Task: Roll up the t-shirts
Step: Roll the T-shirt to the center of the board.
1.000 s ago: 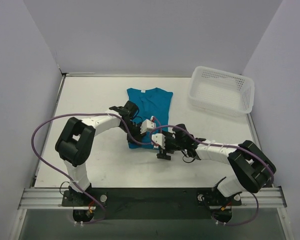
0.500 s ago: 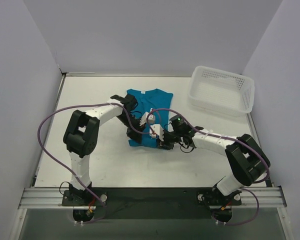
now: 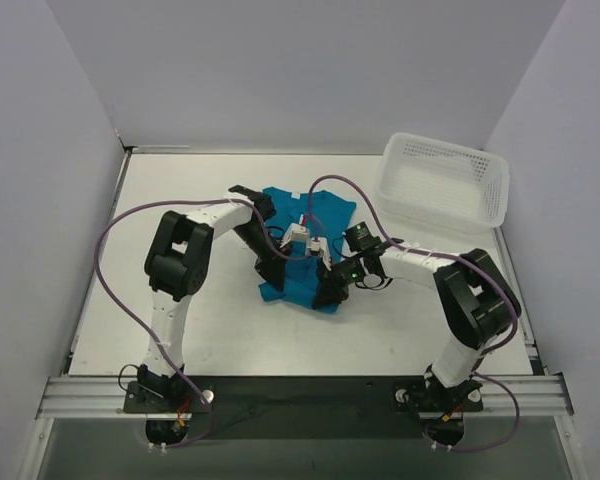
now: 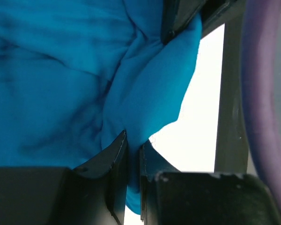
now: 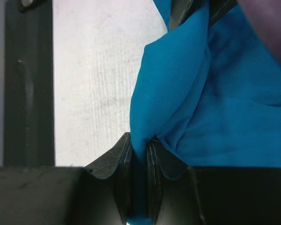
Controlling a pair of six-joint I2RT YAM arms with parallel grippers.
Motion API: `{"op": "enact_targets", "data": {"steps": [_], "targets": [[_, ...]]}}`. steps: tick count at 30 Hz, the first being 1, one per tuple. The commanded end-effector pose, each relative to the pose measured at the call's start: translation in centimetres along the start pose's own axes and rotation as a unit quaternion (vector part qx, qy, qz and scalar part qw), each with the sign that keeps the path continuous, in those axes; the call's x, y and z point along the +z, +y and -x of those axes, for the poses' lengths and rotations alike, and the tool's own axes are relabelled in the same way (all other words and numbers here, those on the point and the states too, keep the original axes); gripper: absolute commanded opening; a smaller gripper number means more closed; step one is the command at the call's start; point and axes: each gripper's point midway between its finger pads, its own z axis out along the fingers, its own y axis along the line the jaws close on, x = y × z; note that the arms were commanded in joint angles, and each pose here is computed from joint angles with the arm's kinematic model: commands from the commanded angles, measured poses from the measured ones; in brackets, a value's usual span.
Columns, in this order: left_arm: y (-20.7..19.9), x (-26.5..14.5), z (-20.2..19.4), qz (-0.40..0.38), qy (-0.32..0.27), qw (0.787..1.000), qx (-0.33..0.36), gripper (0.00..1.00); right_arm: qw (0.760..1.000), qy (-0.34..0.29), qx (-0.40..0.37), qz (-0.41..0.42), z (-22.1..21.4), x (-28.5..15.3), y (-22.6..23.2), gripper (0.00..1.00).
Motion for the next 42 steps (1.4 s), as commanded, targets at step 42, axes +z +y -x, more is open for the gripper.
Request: {"op": "enact_targets", "data": {"steps": [42], "targets": [[-5.1,-2.5,-4.7,-0.065,0.113,0.975,0.18,0.0,0.905,0.03,0.42,0.064,-3.0,-0.7,-0.8,0.0]]}}
